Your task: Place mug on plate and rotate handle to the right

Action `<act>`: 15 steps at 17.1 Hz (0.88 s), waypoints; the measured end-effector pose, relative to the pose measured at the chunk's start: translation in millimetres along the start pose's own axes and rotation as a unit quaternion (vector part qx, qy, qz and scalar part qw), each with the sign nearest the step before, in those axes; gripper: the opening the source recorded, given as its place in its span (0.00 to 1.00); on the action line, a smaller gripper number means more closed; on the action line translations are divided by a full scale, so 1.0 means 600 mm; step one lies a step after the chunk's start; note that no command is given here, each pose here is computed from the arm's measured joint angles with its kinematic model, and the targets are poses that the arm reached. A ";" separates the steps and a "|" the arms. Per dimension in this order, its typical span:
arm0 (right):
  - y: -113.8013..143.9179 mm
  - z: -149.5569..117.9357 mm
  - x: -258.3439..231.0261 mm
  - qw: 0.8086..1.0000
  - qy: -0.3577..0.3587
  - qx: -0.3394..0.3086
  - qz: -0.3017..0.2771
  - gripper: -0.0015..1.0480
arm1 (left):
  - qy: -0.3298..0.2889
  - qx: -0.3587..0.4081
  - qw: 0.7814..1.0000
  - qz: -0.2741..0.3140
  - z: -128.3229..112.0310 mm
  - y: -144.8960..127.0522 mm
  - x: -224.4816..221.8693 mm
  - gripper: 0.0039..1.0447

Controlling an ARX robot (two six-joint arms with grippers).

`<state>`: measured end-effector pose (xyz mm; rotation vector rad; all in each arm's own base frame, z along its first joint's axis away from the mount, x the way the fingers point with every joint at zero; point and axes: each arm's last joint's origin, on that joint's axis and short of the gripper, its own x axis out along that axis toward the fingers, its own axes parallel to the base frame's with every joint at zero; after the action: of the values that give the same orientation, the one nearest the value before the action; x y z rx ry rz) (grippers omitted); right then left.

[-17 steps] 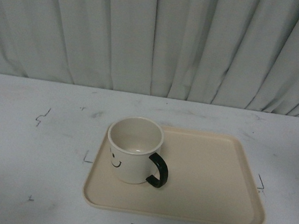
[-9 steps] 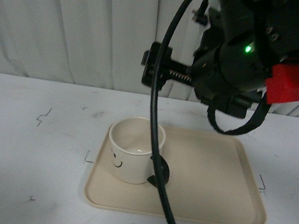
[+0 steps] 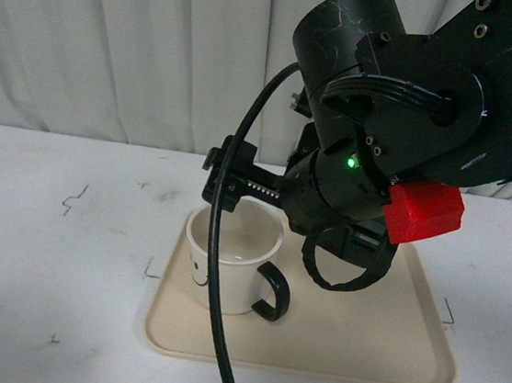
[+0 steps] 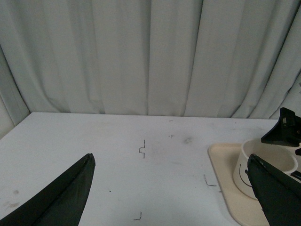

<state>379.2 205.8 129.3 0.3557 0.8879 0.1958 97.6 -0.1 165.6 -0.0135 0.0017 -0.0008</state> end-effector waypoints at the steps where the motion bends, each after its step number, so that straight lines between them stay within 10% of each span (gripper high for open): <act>1: 0.002 -0.004 0.000 1.000 0.003 -0.001 0.001 0.94 | 0.000 0.000 1.000 0.000 0.000 0.000 0.000 0.94; 9: -0.006 -0.033 0.008 1.000 0.023 0.010 0.001 0.90 | 0.000 0.000 1.000 0.000 0.000 0.000 0.000 0.94; 15: -0.010 -0.039 0.015 1.000 0.026 0.011 -0.002 0.32 | 0.000 0.000 1.000 0.000 0.000 0.000 0.000 0.94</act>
<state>366.5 208.2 107.1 0.3705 0.9432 0.1922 97.6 -0.1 165.5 -0.0135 0.0021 -0.0011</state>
